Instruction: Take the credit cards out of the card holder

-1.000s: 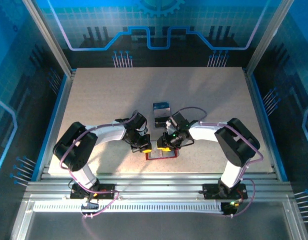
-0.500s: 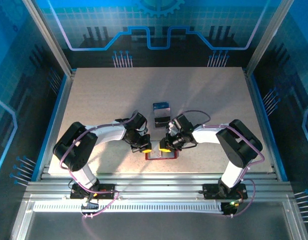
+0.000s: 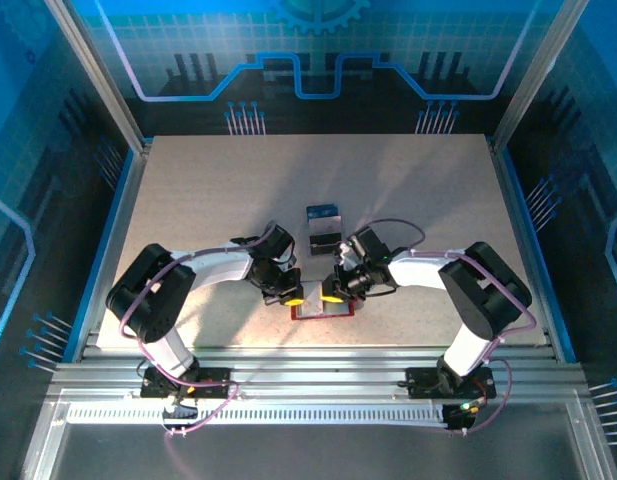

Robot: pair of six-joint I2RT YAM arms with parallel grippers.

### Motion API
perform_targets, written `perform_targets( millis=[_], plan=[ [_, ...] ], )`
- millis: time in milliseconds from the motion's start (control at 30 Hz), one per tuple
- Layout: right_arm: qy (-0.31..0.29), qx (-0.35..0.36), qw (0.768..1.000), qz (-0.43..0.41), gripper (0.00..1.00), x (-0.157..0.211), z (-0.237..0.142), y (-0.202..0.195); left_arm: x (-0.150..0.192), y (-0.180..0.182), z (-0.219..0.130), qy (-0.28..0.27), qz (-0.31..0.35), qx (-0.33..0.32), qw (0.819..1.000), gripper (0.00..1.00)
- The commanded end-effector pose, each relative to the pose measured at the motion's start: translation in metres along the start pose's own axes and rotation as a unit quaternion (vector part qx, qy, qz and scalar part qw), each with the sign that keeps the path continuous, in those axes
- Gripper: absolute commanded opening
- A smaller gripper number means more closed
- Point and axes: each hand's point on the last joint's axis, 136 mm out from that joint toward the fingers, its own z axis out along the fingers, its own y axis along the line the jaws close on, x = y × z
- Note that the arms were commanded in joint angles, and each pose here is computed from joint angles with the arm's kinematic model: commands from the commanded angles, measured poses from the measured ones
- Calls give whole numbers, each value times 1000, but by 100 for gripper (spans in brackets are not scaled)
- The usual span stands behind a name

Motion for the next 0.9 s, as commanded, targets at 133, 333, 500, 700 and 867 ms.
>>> perform_targets(
  millis=[133, 333, 500, 700, 867],
  plan=[
    [-7, 5, 1000, -6, 10, 0, -12, -2, 14, 27, 9, 25, -15, -45, 999, 0],
    [6, 4, 1000, -6, 18, 1, -6, -2, 13, 27, 10, 25, -15, -45, 999, 0],
    [13, 13, 1000, -5, 26, 1, 2, -6, 13, 27, 9, 26, -14, -46, 998, 0],
    [19, 13, 1000, -5, 24, 1, 9, -6, 14, 28, 10, 27, -14, -48, 998, 0],
    [25, 6, 1000, -7, 22, 3, 13, -5, 14, 27, 10, 27, -14, -46, 998, 0]
  ],
)
